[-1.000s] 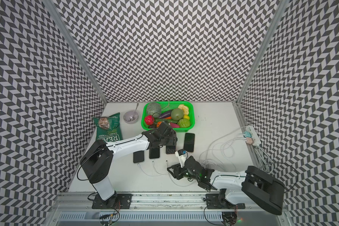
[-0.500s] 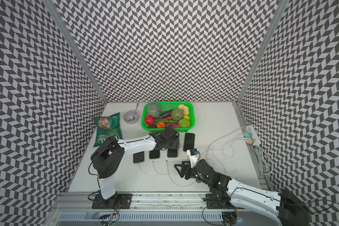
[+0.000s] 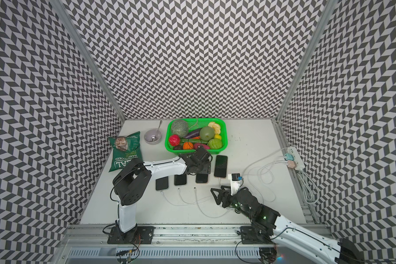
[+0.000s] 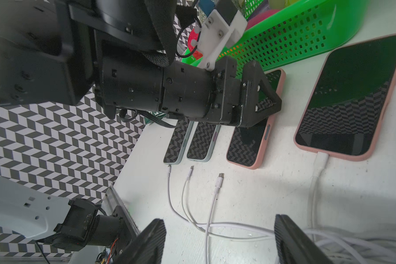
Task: Unplug the charging cable from the phone
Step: Place the phone at the center of the board.
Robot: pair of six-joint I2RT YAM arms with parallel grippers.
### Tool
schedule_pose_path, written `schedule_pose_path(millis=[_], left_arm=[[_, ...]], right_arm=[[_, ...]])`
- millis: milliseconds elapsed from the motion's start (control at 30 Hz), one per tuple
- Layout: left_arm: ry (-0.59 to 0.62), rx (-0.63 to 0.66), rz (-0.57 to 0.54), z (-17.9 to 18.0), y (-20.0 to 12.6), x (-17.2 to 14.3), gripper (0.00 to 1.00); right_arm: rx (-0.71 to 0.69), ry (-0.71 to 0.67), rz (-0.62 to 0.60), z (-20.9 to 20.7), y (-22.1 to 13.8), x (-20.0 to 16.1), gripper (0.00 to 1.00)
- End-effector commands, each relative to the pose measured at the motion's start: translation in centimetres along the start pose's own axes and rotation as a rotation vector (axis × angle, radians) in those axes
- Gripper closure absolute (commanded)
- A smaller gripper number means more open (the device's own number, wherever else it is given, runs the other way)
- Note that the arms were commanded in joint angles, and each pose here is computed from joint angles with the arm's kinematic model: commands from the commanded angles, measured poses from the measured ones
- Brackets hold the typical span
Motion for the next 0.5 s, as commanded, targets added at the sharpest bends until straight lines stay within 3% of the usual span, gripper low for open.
schedule_pose_path(millis=[0, 300, 467], left_arm=[[0.005, 0.008, -0.016, -0.6, -0.1, 0.5, 0.36], [0.001, -0.011, -0.028, -1.1, -0.9, 0.6, 0.06], [0.005, -0.022, -0.052, -1.5, -2.1, 0.8, 0.00]], right_arm=[[-0.009, -0.007, -0.033, -0.1, -0.2, 0.5, 0.22], [-0.025, -0.013, -0.076, 0.1, -0.6, 1.9, 0.19], [-0.031, -0.020, -0.094, 0.3, -0.8, 2.6, 0.19]])
Point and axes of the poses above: each gripper's point midway between its finger pads, its own y axis out along the fingers, its own z axis along the line the jaws close on, x = y × z, the point moved 10 cm from there along -y, back along the fingers, and after that the axes turned 8 degrees about y, right-handed, at the moved point
